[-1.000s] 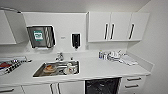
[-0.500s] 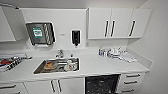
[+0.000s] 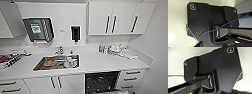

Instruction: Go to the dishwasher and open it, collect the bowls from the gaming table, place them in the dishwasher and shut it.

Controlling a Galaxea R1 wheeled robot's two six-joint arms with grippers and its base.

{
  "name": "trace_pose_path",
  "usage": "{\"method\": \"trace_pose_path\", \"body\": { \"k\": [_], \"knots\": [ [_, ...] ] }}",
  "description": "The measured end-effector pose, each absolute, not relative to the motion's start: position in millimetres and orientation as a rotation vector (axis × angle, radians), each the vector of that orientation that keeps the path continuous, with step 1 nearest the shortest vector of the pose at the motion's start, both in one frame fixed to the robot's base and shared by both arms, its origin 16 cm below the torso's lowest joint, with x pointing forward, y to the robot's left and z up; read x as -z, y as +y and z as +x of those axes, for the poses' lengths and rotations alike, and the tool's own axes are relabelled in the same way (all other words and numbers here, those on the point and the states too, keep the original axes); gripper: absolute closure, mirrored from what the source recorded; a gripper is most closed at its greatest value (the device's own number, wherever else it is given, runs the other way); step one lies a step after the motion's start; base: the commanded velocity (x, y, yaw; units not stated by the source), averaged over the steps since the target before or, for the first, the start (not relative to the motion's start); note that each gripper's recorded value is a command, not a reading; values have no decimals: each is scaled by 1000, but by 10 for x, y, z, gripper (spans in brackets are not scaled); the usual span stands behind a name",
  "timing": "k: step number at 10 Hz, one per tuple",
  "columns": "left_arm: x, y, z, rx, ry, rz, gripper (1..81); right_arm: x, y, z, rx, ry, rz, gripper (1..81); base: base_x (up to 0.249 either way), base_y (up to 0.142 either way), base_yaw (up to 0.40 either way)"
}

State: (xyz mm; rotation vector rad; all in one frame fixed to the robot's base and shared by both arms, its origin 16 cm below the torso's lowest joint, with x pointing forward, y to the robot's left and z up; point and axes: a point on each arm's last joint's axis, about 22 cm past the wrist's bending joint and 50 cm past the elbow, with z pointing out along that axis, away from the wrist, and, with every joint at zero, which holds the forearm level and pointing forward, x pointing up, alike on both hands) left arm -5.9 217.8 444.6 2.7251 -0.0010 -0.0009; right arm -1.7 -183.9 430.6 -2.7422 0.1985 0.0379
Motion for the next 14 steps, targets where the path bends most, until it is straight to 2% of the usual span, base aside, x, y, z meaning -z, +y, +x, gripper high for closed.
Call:
{"method": "trace_pose_path", "body": {
  "k": [5,10,14],
  "knots": [
    [-4475,2170,101,-72,-19,2724,10,-4340,-1837,183,45,178,-2739,10,0,0,0],
    [-4455,2171,74,-1,-3,2725,10,-4318,-1838,129,-30,194,-2742,10,0,0,0],
    [-4325,2285,29,5,3,2787,10,-4314,-1822,111,-24,189,-2743,10,0,0,0]
  ]
}}
